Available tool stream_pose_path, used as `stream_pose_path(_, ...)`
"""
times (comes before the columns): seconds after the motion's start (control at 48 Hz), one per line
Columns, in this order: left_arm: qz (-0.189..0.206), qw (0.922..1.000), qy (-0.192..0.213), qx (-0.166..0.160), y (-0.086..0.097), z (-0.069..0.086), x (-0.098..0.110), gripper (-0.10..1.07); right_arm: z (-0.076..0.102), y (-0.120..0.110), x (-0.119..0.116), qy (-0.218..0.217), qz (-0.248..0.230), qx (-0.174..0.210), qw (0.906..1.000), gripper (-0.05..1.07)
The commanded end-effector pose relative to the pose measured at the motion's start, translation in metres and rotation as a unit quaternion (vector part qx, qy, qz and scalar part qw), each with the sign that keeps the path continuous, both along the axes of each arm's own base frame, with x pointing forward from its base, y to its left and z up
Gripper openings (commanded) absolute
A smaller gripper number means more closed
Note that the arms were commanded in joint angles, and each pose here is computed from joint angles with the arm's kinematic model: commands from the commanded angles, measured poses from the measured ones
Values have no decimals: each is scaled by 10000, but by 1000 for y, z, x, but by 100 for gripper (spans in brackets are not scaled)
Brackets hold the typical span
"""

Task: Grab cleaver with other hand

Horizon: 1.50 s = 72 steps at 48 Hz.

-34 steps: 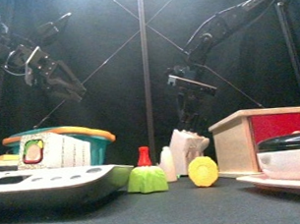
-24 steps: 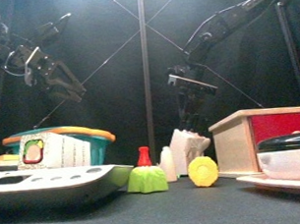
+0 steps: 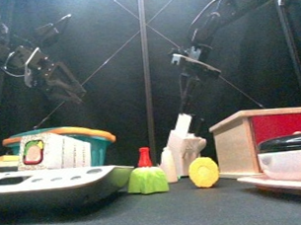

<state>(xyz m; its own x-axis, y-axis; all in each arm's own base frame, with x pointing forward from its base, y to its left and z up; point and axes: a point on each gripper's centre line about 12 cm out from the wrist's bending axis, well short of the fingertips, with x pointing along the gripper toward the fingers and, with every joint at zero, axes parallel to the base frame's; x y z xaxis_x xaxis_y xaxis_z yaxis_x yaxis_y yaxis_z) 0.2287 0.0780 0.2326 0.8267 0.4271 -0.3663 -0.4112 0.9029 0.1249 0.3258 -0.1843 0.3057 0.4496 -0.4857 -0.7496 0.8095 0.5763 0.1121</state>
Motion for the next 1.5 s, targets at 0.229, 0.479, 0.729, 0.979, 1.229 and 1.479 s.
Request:
stream_pose_path(0.229, 10, 10000, -65, 48, 1, 6, 2, 103, 39, 35, -35, -272, 255, -350, 9987, 52)
stream_pose_path(0.479, -22, 9999, -115, 5, -1, 7, 2, 103, 51, 63, -61, -799, 669, -619, 9926, 52)
stream_pose_path(0.729, -328, 9990, -221, -228, -19, 11, 8, 103, 47, 92, -77, -2178, 1432, -966, 9606, 52)
stream_pose_path(0.979, -747, 9959, -340, -370, -41, 19, 16, 103, 32, 105, -81, -2876, 1815, -1052, 9345, 52)
stream_pose_path(1.229, -819, 9942, -435, -553, -48, 24, 19, 103, 9, 123, -63, -2780, 2393, -1035, 9245, 52)
stream_pose_path(1.479, -945, 9919, -492, -686, -56, 27, 21, 103, 0, 140, -44, -2931, 2897, -1002, 9056, 52)
